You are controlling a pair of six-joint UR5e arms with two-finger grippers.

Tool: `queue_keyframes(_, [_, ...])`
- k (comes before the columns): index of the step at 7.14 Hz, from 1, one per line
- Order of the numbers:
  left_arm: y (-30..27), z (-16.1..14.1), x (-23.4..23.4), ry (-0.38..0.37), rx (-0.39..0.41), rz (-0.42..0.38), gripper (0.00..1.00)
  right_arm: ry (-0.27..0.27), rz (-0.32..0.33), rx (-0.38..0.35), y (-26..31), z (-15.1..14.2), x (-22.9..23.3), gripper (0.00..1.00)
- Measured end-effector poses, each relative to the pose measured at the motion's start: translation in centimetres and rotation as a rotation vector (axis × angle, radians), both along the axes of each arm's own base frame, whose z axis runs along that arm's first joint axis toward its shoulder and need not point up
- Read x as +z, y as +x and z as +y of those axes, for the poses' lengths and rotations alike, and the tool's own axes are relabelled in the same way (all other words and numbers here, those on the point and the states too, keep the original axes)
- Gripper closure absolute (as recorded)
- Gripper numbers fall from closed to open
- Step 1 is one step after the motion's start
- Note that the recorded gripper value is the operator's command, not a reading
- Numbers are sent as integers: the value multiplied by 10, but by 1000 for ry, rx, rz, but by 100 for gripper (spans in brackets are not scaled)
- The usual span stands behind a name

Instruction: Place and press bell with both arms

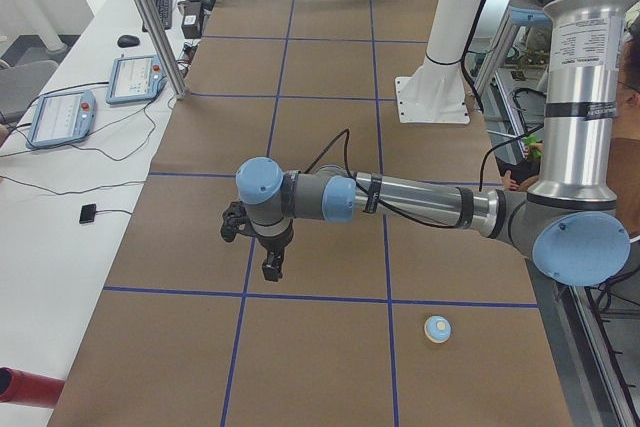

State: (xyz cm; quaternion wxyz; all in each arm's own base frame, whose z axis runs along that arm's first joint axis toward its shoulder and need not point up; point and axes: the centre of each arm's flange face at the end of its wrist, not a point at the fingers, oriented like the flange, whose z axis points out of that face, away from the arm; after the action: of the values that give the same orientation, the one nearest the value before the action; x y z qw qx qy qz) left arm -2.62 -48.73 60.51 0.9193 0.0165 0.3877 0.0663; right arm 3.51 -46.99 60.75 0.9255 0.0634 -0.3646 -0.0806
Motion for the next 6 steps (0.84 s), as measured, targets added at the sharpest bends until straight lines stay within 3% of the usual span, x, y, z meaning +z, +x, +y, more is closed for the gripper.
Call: queue_keyframes(6, [0, 0, -13, 27, -6, 3, 0, 5, -3, 0, 0, 0, -3, 0])
